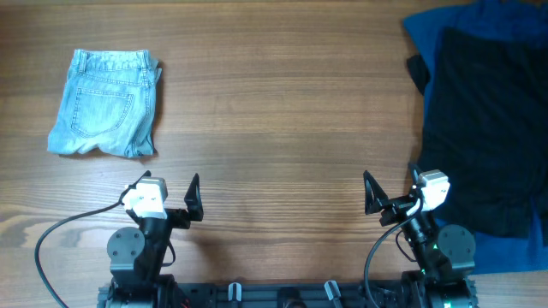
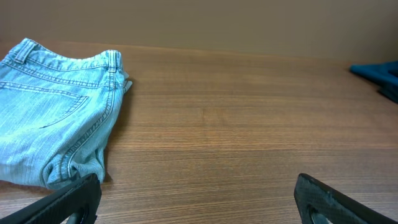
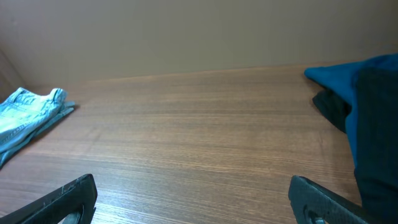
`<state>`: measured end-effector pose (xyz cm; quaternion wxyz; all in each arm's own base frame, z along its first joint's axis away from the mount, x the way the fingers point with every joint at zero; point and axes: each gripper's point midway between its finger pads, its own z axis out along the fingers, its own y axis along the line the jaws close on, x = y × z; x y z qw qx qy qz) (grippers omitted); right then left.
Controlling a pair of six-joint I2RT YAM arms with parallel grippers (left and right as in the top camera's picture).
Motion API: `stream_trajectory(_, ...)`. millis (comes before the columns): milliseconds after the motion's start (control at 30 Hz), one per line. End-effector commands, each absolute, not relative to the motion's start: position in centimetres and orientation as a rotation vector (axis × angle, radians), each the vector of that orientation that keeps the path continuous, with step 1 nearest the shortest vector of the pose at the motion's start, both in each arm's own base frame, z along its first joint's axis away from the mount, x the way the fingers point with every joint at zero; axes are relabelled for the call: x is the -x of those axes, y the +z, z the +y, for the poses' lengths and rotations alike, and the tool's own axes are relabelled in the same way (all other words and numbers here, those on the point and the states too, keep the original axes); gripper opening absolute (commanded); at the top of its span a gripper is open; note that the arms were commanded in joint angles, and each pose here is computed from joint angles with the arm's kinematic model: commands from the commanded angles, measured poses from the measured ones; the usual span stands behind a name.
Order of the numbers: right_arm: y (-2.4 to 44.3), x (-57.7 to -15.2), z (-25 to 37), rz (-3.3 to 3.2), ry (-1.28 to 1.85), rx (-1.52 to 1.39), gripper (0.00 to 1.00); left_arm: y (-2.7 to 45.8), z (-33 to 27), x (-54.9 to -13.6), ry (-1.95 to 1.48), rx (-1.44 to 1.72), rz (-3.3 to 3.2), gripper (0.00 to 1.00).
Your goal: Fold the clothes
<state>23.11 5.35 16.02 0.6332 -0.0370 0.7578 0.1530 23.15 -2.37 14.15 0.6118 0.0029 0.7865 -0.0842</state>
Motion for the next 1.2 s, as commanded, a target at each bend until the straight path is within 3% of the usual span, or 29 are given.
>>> stream_trajectory(0, 16.2, -23.1, 5.4, 1.726, 0.363, 0.086, 0.99, 14.1, -2.6, -23.1, -0.209, -0.007, 1.810, 1.00)
stream_trajectory(367, 17.0, -23.2, 5.5, 1.691, 0.370, 0.084, 1.00, 14.1, -2.6, -23.1, -0.209, -0.007, 1.810, 1.00)
stream_trajectory(567, 16.1, -22.3, 7.7, 1.769, 0.960, -0.401, 1.00, 14.5, -7.8, -21.5, -0.496, -0.234, 1.795, 1.00)
stream_trajectory(667, 18.1, -21.4, 9.6, 1.731, 1.100, -0.300, 1.00, 16.3, -10.8, -19.9, -0.683, -0.381, 1.717, 1.00)
stream_trajectory(700, 21.1, -20.4, 11.1, 1.626, 1.107, -0.059, 1.00, 18.3, -10.9, -19.8, -0.744, -0.324, 1.675, 1.00)
stream_trajectory(767, 24.6, -19.1, 12.0, 1.492, 1.078, 0.130, 0.99, 21.7, -10.4, -19.8, -0.709, -0.307, 1.593, 1.00)
stream_trajectory(933, 29.1, -19.0, 12.0, 1.475, 0.955, 0.237, 1.00, 30.6, -7.4, -19.2, -0.530, -0.179, 1.473, 1.00)
stream_trajectory(1167, 26.5, -26.2, 9.5, 2.025, 0.757, -0.038, 0.99, 29.4, -6.0, -23.5, -0.455, -0.068, 1.927, 1.00)
